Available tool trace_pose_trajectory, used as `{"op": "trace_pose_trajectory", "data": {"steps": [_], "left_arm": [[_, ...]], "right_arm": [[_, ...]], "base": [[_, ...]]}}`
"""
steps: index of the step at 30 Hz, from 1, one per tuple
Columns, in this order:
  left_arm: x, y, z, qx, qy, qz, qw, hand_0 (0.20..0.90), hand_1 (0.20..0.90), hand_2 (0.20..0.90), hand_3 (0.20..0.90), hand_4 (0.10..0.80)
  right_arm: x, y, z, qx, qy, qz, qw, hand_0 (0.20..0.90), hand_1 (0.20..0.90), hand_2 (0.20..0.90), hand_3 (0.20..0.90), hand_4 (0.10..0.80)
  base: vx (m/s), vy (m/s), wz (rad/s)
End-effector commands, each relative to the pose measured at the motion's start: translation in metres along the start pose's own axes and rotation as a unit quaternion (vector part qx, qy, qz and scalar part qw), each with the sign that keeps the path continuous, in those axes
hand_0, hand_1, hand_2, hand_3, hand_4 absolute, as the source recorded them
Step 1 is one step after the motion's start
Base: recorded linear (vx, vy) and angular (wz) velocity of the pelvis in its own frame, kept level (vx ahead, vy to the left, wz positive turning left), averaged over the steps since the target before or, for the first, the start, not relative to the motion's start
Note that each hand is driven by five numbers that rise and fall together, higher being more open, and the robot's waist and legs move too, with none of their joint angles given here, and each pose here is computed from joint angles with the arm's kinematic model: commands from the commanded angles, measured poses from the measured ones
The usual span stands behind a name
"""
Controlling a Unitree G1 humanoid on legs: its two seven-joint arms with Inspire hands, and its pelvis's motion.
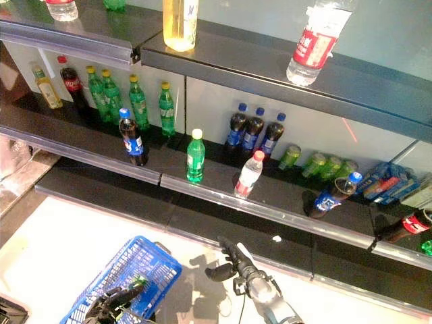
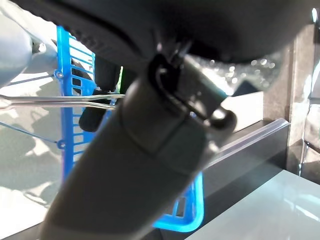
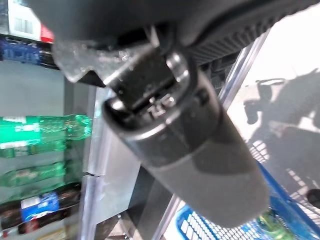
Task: Pick up the drink and place into the basket.
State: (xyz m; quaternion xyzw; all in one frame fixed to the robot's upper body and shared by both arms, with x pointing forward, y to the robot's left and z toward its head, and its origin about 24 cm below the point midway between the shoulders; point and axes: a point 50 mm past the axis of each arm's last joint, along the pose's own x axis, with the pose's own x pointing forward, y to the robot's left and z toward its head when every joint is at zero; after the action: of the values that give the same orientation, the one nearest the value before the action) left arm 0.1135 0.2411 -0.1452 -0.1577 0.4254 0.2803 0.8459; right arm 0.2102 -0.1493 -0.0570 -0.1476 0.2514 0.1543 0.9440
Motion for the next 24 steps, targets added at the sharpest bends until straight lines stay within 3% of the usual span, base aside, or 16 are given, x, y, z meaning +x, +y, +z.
{"op": "trace_pose_trajectory", "data": {"steps": [1, 9, 24], "left_arm": [[-0.005, 0.006, -0.017, 0.06, 0.018, -0.008, 0.998, 0.3, 0.3, 0.3, 0.2, 0.1], [-0.003, -0.022, -0.002, 0.062, -0.018, -0.063, 0.996, 0.3, 0.3, 0.3, 0.2, 0.1], [-0.001, -0.048, 0.022, 0.083, -0.054, -0.113, 0.989, 0.3, 0.3, 0.3, 0.2, 0.1]], "right_arm": [[-0.004, -0.031, 0.117, 0.02, -0.267, -0.074, 0.961, 0.9, 0.9, 0.9, 0.9, 0.8], [-0.031, -0.06, 0.211, 0.001, -0.447, -0.149, 0.882, 0.9, 0.9, 0.9, 0.9, 0.8], [-0.061, -0.083, 0.283, 0.021, -0.555, -0.263, 0.789, 0.9, 0.9, 0.9, 0.9, 0.8]], "base": [[-0.089, 0.052, 0.14], [-0.096, 0.079, 0.09], [-0.039, 0.031, 0.05]]}}
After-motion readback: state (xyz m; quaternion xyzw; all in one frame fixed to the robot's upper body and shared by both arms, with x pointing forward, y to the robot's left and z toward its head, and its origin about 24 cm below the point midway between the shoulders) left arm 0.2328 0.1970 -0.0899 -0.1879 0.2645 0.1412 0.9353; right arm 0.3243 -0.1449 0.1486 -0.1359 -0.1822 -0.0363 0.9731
